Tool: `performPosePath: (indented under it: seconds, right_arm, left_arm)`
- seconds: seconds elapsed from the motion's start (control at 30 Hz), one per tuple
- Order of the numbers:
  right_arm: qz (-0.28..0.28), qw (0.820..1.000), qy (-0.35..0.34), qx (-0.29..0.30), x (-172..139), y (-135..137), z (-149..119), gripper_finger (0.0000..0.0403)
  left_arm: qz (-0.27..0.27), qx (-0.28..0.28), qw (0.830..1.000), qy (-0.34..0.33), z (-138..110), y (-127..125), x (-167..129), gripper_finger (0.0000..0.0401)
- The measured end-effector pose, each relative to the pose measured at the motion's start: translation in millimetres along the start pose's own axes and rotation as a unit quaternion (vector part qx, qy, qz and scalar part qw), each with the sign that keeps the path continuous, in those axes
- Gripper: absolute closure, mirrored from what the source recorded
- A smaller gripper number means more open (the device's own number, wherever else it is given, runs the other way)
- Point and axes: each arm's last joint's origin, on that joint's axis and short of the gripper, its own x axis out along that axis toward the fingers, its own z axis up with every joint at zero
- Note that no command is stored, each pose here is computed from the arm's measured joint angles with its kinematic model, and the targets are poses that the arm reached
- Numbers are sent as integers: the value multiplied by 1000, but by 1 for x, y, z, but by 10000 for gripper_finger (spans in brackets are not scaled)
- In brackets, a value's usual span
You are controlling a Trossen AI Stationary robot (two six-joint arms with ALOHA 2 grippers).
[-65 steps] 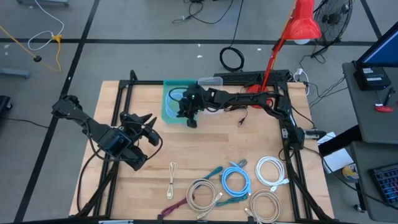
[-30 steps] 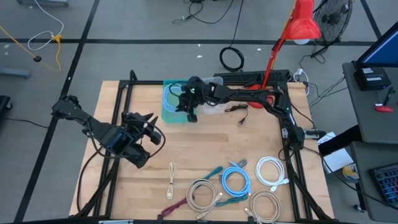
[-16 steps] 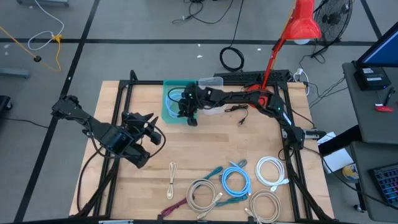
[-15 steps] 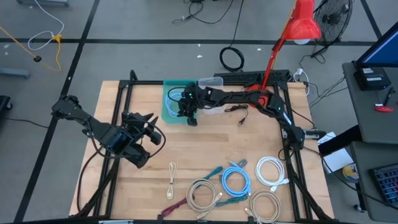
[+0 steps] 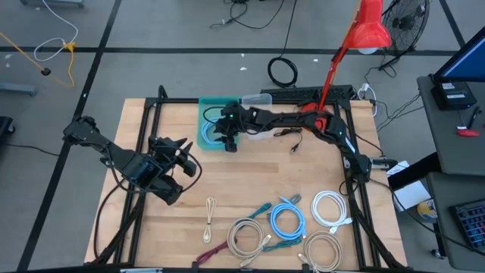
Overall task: Pick and place items into bin
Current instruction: Move the blue HDMI cable to the center of the table
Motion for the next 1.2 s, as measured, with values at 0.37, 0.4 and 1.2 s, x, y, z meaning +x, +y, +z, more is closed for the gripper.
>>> performPosePath:
  seconds: [0.37,0.4,1.2]
  right_arm:
    - [47,998,-32,7,-76,60,83,218]
    - [61,998,-25,4,-85,71,89,220]
    - [38,982,180,41,-212,298,-21,228]
  left_arm:
    - [0,11,1000,2,0,0,0,288]
    - [0,11,1000,2,0,0,0,288]
    - [2,1,1000,-8,2,-2,3,288]
